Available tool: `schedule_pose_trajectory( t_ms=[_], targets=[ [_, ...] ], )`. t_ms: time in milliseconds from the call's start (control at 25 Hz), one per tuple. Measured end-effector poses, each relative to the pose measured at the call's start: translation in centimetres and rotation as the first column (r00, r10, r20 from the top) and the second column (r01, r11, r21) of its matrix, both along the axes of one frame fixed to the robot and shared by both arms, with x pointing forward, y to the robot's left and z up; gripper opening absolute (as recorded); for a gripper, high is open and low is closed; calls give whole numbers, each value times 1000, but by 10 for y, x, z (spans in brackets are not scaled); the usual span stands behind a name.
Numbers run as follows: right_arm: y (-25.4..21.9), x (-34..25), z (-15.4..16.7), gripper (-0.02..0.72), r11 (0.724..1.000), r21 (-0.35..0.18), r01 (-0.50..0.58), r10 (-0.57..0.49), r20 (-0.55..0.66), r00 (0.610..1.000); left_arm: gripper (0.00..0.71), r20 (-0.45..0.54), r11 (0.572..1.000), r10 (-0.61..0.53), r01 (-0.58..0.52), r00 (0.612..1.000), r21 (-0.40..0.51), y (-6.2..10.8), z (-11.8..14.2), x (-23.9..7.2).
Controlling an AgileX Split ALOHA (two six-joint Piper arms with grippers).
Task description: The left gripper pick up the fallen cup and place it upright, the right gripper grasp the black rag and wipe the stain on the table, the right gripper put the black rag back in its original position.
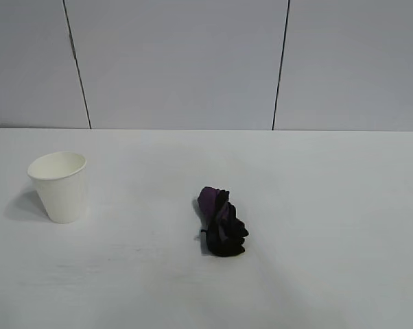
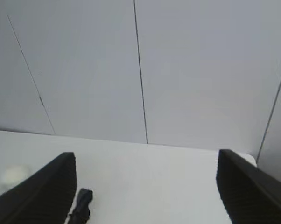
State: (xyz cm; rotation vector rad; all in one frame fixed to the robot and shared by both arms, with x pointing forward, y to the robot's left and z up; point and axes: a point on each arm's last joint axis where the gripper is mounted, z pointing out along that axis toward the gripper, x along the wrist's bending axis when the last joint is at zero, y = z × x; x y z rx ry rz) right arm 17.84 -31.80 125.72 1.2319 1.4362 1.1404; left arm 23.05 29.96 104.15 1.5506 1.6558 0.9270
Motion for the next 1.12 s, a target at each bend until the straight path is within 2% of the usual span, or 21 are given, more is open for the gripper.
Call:
schedule_pose_trajectory(
  t_ms=[160,400,600,880,1120],
  targets=[
    [2,3,-45,569,1000,-6,24,-25,-82,996,539,0,1000,0,0,1000,0,0,0,0],
    [4,12,-103,569,1000,7,27,-26,-88,996,539,0,1000,0,0,1000,0,0,0,0],
    [9,29,-146,569,1000,12,8,-6,-154,988,539,0,1000,0,0,1000,0,0,0,0],
    [17,49,-188,559,997,32,69,-60,-237,970,539,0,1000,0,0,1000,0,0,0,0],
    [20,54,-205,547,992,33,125,-111,-278,954,539,0,1000,0,0,1000,0,0,0,0]
  ],
)
